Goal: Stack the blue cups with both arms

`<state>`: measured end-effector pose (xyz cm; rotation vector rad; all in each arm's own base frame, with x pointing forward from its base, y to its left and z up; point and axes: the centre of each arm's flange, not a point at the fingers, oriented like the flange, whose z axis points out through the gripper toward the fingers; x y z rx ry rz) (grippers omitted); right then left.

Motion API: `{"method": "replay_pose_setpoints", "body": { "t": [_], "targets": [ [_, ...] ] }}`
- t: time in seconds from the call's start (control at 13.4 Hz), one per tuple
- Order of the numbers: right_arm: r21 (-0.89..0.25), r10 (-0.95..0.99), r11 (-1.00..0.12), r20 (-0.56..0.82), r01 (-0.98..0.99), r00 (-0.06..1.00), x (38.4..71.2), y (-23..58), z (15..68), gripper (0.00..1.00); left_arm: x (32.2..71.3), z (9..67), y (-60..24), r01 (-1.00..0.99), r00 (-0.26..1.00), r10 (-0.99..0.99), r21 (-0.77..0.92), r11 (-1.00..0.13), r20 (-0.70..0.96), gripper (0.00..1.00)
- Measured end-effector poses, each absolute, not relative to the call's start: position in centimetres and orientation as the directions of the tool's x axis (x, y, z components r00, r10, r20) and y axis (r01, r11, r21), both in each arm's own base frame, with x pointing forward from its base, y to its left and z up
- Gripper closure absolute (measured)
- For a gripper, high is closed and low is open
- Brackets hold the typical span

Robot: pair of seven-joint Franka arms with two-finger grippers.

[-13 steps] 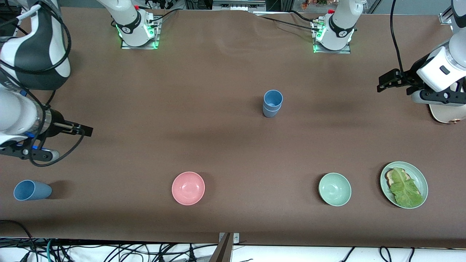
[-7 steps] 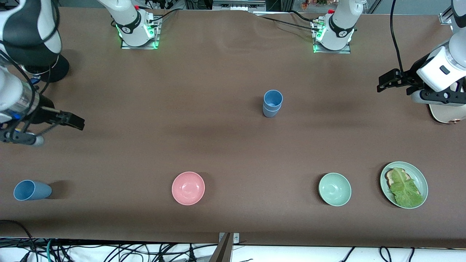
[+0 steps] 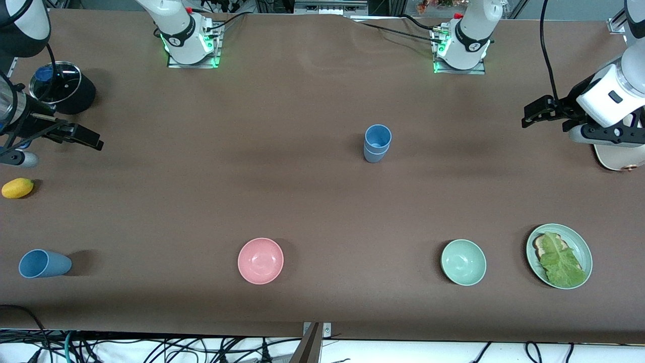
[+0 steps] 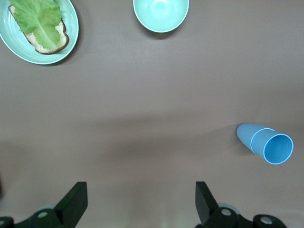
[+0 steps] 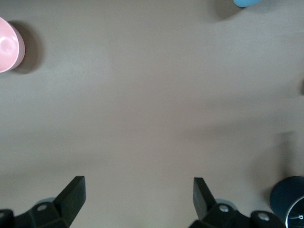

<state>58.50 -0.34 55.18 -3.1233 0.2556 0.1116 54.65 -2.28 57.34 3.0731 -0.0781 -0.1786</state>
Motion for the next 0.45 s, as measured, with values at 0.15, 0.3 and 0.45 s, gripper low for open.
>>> {"method": "replay_pose_setpoints", "body": {
  "t": [0.15,0.3,0.45],
  "targets": [
    [0.0,-0.146,-0.989,-0.077,-0.147,0.986,58.47,-0.26,54.93,0.0,54.65,57.34,-2.28,-0.047,0.992,-0.054,0.065,-0.997,-0.114,0.0],
    [0.001,-0.139,-0.99,-0.088,-0.14,0.986,58.47,0.06,54.54,0.0,54.65,57.34,-2.29,-0.047,0.992,-0.054,0.065,-0.997,-0.114,0.0],
    [0.001,-0.133,-0.991,-0.094,-0.134,0.987,58.55,0.39,54.23,0.0,54.65,57.34,-2.29,-0.047,0.992,-0.054,0.065,-0.997,-0.114,0.0]
  ]
}}
